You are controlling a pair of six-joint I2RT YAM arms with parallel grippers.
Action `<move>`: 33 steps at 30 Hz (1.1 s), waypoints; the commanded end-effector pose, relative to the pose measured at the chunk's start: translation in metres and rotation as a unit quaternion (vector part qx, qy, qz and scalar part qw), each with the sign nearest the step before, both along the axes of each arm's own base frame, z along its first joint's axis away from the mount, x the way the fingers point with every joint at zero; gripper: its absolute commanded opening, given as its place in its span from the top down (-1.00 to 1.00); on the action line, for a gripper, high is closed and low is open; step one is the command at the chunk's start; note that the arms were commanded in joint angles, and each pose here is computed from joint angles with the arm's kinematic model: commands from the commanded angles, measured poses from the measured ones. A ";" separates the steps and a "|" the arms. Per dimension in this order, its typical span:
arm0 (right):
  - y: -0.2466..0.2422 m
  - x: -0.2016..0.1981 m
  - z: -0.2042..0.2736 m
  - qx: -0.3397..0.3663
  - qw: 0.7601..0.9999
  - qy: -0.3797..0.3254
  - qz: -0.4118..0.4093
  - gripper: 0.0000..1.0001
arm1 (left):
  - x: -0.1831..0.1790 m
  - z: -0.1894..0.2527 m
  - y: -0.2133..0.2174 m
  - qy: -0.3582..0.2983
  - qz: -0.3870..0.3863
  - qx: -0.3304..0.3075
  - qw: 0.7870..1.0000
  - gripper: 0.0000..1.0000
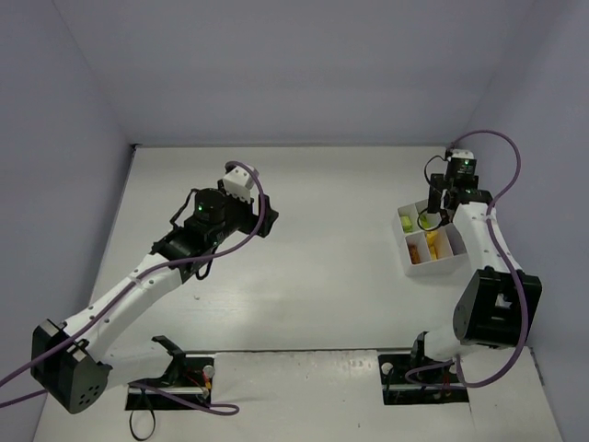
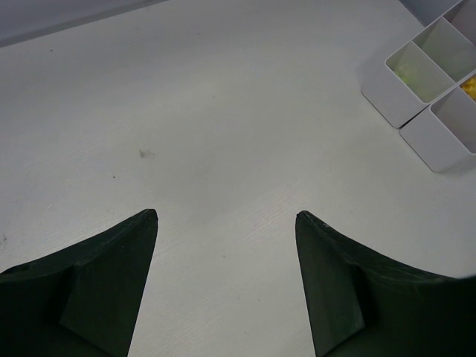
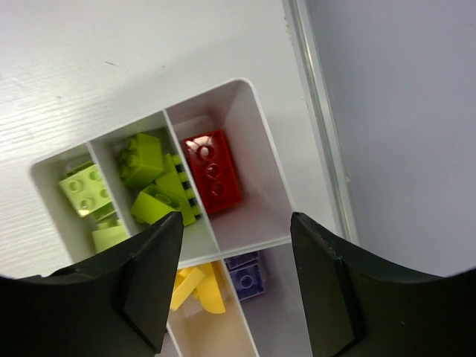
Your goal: Sort the legos into containers by color
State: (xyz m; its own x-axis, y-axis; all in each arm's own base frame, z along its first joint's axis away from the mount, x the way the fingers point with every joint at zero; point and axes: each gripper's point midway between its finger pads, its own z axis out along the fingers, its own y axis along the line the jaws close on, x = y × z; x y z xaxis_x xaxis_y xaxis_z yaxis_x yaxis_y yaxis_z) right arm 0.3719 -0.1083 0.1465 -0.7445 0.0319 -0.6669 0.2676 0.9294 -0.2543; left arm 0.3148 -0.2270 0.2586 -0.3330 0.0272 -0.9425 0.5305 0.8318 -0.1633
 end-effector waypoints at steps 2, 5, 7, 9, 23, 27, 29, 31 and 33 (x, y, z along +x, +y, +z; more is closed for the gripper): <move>0.017 0.010 0.072 0.032 0.991 -0.124 0.024 -0.14 | 0.000 0.034 0.004 -0.039 0.007 -0.032 0.999 -0.36; 0.032 0.000 0.103 0.053 0.981 -0.180 0.050 -0.17 | -0.004 0.034 0.010 -0.025 0.017 -0.031 0.999 -0.37; 0.049 -0.010 0.127 0.075 0.969 -0.220 0.083 -0.23 | -0.005 0.036 0.015 -0.022 0.033 -0.035 0.999 -0.37; 0.065 -0.022 0.143 0.091 0.958 -0.247 0.113 -0.32 | -0.009 0.037 0.021 -0.016 0.043 -0.034 0.998 -0.37; 0.120 -0.090 0.202 0.159 0.903 -0.353 0.185 -1.00 | -0.039 0.080 0.080 -0.038 0.138 -0.033 0.989 -0.37; 0.132 -0.115 0.203 0.158 0.902 -0.347 0.204 -1.00 | -0.050 0.090 0.099 -0.050 0.163 -0.036 0.985 -0.37; 0.137 -0.121 0.205 0.157 0.899 -0.350 0.212 -1.00 | -0.054 0.091 0.107 -0.054 0.175 -0.035 0.982 -0.37; 0.143 -0.130 0.206 0.162 0.893 -0.356 0.223 -1.00 | -0.058 0.092 0.112 -0.056 0.183 -0.034 0.981 -0.37; 0.145 -0.135 0.209 0.172 0.889 -0.364 0.219 -1.00 | -0.060 0.089 0.117 -0.050 0.192 -0.028 0.980 -0.38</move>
